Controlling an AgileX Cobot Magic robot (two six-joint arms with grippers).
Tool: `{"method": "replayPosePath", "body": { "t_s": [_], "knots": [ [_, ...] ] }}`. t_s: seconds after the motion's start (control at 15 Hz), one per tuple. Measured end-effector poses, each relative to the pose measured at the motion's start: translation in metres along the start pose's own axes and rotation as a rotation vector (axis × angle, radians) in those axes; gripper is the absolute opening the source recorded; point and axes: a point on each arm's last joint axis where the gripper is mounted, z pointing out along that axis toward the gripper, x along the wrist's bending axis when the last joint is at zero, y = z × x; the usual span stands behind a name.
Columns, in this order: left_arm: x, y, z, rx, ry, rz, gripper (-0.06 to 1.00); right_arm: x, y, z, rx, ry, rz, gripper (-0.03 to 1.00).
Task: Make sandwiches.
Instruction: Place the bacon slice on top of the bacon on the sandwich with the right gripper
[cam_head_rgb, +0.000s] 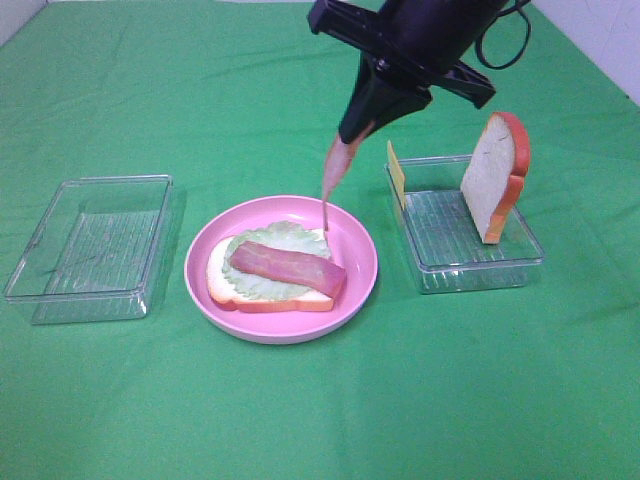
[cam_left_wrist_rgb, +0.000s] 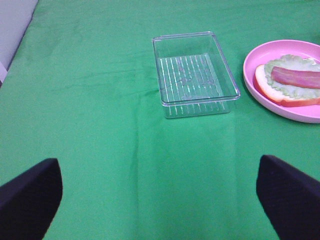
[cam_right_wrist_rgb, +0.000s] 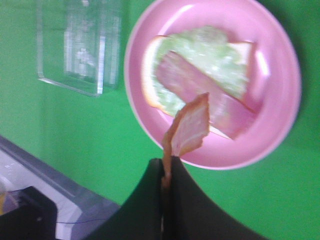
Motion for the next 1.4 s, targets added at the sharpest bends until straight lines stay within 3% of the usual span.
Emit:
{"method": "replayPosePath", "body": {
  "t_s": [0.13, 0.53, 1.0, 1.4],
  "knots": [
    [0.000, 0.000, 0.000, 0.000, 0.000, 0.000, 0.99, 0.018, 0.003, 0.008, -0.016, 0.175, -0.057, 0.02],
    [0.000, 0.000, 0.000, -0.001, -0.001, 0.000, 0.99, 0.043, 0.007, 0.070, 0.050, 0.425, -0.107, 0.02],
    [0.000, 0.000, 0.000, -0.001, -0.001, 0.000, 0.99, 0.036, 0.009, 0.125, 0.095, 0.453, -0.066, 0.02],
    [0.000, 0.000, 0.000, -0.001, -0.001, 0.000, 0.99, 0.023, 0.009, 0.143, 0.096, 0.370, -0.094, 0.02]
  ]
}}
